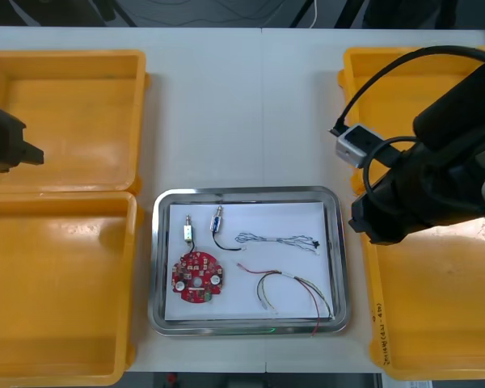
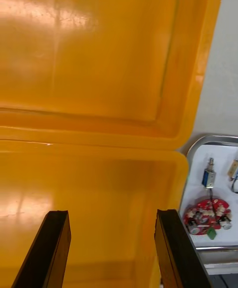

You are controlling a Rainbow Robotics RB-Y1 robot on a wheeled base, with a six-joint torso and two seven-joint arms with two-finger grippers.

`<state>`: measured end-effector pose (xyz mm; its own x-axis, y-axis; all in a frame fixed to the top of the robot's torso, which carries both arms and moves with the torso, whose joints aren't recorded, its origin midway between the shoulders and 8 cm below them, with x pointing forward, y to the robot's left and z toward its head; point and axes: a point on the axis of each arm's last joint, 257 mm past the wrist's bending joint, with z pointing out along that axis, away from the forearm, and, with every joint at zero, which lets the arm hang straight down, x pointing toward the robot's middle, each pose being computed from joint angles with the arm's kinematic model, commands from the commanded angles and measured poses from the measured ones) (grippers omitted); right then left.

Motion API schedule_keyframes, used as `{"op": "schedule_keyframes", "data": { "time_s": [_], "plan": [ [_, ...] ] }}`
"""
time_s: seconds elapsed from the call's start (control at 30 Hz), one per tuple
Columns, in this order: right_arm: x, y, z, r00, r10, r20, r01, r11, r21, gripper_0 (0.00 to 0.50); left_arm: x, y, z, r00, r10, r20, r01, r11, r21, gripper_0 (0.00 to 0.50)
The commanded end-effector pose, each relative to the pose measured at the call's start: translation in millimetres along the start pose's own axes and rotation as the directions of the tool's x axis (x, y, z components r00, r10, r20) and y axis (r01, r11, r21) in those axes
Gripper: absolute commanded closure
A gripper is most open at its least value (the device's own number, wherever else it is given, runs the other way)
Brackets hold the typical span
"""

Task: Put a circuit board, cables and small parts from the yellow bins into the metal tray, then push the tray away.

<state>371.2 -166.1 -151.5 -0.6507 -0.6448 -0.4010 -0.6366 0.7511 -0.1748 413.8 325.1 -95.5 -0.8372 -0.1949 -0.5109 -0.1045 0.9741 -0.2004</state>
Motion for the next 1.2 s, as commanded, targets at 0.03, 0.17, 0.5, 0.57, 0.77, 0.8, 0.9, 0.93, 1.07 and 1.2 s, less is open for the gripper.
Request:
{"op": "schedule_keyframes", "data": {
  "time_s": [0.03,0.17,0.5,0.57,0.77,0.8,0.9,0.93,1.07,1.2],
  "plan": [
    [-23.2,38.5,0.7,0.993,-0.112,0.042,0.113,0.994,-0.015,0.0,9.8,37.9,-15.7,0.991,0.137,0.01,-0.135,0.986,-0.1,0.0],
    [-27.2,63.1,7.1,0.981,-0.187,0.057,0.189,0.982,-0.02,0.0,23.9,55.9,-17.0,0.988,0.156,-0.007,-0.156,0.979,-0.134,0.0],
    [-42.9,121.9,23.0,0.931,-0.357,0.071,0.362,0.929,-0.075,0.0,54.0,81.4,-16.2,0.988,0.145,-0.047,-0.151,0.972,-0.182,0.0],
    [-46.2,135.2,29.6,0.921,-0.384,0.061,0.388,0.916,-0.097,0.0,57.9,86.2,-16.3,0.988,0.141,-0.055,-0.149,0.971,-0.186,0.0],
    [-59.3,163.7,44.6,0.889,-0.45,0.081,0.457,0.878,-0.143,0.0,59.3,87.2,-16.6,0.988,0.141,-0.057,-0.15,0.971,-0.188,0.0],
    [-60.1,165.9,46.1,0.882,-0.464,0.084,0.472,0.87,-0.145,0.0,59.3,87.2,-16.6,0.988,0.141,-0.057,-0.15,0.971,-0.188,0.0],
    [-61.2,172.6,54.7,0.844,-0.53,0.081,0.536,0.83,-0.154,0.0,59.3,87.2,-16.6,0.988,0.141,-0.057,-0.15,0.971,-0.188,0.0],
    [-61.0,173.9,55.8,0.837,-0.541,0.08,0.546,0.823,-0.155,0.0,59.3,87.2,-16.6,0.988,0.141,-0.057,-0.15,0.971,-0.188,0.0],
    [-54.2,182.3,66.4,0.782,-0.619,0.072,0.622,0.768,-0.151,0.0,59.3,87.2,-16.6,0.988,0.141,-0.057,-0.15,0.971,-0.188,0.0],
    [-43.6,186.4,76.2,0.743,-0.668,0.046,0.667,0.731,-0.147,0.0,59.3,87.2,-16.6,0.988,0.141,-0.057,-0.15,0.971,-0.188,0.0]
  ]
}}
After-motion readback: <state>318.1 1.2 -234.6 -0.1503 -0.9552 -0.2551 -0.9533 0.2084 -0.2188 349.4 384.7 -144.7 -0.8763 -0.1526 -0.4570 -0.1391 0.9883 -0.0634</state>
